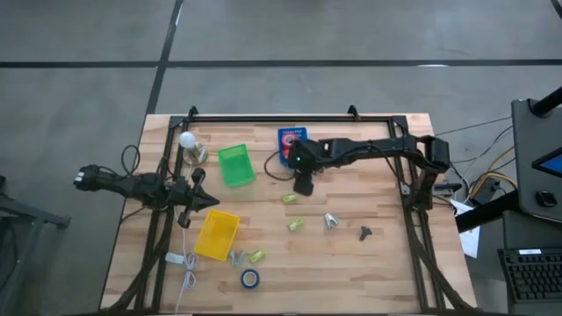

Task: Pick and place Stapler, Stapler remover, tape
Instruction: Put the bottom blue staple remover into the yellow bin

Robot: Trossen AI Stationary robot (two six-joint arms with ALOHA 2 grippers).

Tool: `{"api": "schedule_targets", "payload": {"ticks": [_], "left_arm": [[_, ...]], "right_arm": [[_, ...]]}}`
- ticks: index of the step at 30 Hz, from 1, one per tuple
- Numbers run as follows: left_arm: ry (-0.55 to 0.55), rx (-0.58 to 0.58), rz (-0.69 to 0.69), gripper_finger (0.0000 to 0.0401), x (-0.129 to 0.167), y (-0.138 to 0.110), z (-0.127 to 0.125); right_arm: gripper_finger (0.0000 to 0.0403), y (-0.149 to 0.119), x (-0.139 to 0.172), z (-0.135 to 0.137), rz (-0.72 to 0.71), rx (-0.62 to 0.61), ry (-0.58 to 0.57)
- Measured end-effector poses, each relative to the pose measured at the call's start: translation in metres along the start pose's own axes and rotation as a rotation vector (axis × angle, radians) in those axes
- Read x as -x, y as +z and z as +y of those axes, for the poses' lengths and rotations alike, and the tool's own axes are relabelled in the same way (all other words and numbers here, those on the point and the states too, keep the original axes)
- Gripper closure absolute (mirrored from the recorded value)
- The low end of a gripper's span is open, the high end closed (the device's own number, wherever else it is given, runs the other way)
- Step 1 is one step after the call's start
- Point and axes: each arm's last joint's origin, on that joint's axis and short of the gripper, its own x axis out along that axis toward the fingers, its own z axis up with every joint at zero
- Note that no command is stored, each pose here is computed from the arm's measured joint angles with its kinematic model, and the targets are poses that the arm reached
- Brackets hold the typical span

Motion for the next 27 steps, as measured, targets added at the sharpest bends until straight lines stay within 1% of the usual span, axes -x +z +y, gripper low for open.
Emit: {"api": "schedule_targets", "payload": {"ticks": [2,6,13,16,20,21,23,27], "left_arm": [[0.0,0.0,0.0,0.0387,0.0,0.0,0.0],[-0.001,0.0,0.0,0.0387,0.0,0.0,0.0],[0.0,0.0,0.0,0.0387,0.0,0.0,0.0],[0.0,0.0,0.0,0.0387,0.0,0.0,0.0],[0.0,0.0,0.0,0.0387,0.0,0.0,0.0],[0.0,0.0,0.0,0.0387,0.0,0.0,0.0],[0.0,0.0,0.0,0.0387,0.0,0.0,0.0],[0.0,0.0,0.0,0.0387,0.0,0.0,0.0]], "right_arm": [[0.0257,-0.005,0.007,0.01,0.032,-0.007,0.035],[0.0269,-0.014,0.021,0.029,0.045,-0.002,0.054],[0.0301,-0.023,0.043,0.051,0.007,-0.003,0.091],[0.0328,-0.033,0.049,0.058,0.003,-0.001,0.103],[0.0382,-0.054,0.053,0.067,-0.021,-0.005,0.133],[0.0388,-0.061,0.055,0.068,-0.028,-0.012,0.141],[0.039,-0.074,0.06,0.071,-0.085,-0.023,0.168],[0.0394,-0.097,0.077,0.073,-0.277,-0.03,0.257]]}}
